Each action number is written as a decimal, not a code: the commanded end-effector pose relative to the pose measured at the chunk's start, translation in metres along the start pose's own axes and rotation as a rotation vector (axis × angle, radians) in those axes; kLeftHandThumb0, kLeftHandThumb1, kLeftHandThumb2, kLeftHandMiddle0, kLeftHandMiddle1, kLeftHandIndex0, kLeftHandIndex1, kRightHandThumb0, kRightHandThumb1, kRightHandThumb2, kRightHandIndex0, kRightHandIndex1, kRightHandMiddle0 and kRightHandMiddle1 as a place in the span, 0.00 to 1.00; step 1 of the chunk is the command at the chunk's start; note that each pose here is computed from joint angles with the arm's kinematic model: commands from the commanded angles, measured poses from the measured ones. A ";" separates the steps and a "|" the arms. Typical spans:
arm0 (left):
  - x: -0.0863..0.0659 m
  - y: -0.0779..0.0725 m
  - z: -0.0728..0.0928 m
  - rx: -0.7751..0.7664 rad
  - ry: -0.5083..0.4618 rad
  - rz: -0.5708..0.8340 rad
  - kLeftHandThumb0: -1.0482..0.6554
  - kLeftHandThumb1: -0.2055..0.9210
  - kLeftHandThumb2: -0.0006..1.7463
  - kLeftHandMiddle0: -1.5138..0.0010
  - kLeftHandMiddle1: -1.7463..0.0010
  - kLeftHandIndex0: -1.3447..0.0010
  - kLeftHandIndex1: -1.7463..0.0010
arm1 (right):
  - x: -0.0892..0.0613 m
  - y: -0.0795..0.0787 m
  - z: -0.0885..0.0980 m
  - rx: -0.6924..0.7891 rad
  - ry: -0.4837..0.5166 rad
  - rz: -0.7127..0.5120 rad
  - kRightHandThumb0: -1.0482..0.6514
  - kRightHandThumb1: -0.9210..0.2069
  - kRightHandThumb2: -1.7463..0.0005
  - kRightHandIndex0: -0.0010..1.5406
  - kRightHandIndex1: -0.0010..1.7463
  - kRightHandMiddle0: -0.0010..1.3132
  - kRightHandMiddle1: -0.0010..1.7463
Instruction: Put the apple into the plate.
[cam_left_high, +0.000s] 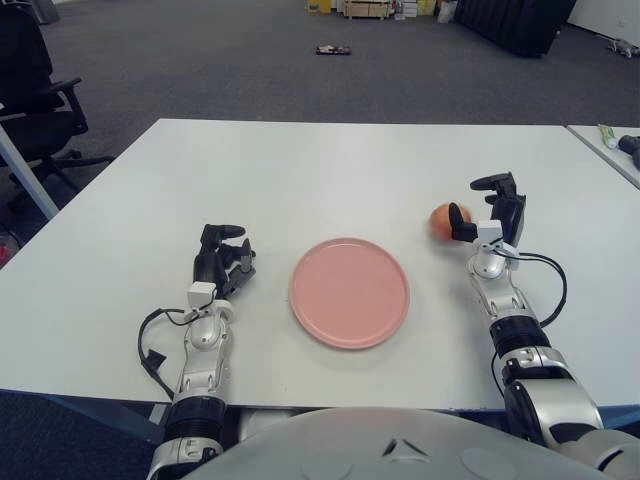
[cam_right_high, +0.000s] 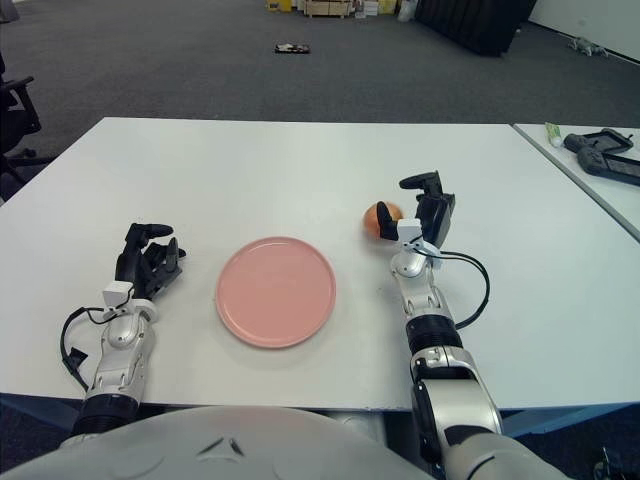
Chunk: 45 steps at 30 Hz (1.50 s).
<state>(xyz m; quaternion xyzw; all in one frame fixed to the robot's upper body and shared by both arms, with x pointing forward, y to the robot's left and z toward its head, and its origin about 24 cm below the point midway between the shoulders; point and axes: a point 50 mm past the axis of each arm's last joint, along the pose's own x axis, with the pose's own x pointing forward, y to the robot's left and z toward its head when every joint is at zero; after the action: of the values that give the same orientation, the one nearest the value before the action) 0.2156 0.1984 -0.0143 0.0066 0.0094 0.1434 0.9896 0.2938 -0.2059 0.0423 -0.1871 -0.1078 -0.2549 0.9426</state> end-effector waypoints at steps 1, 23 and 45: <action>-0.001 0.001 -0.003 0.004 0.019 -0.001 0.40 0.82 0.46 0.62 0.10 0.77 0.00 | -0.006 0.003 0.011 0.045 -0.061 0.031 0.61 0.76 0.09 0.53 0.97 0.43 1.00; 0.000 0.000 -0.004 -0.003 0.018 0.003 0.39 0.82 0.47 0.63 0.09 0.76 0.00 | -0.023 0.002 0.055 0.180 -0.327 0.231 0.62 0.79 0.07 0.55 0.96 0.45 1.00; -0.002 -0.001 -0.004 -0.008 0.017 0.004 0.40 0.82 0.46 0.61 0.11 0.77 0.00 | -0.031 0.002 0.071 0.126 -0.325 0.379 0.61 0.73 0.12 0.52 0.99 0.45 0.94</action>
<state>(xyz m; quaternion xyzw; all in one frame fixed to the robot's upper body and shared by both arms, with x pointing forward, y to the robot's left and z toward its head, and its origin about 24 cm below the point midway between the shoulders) 0.2154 0.1978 -0.0146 0.0047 0.0068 0.1445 0.9895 0.2604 -0.1612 0.0943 -0.1765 -0.2460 -0.0402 0.9522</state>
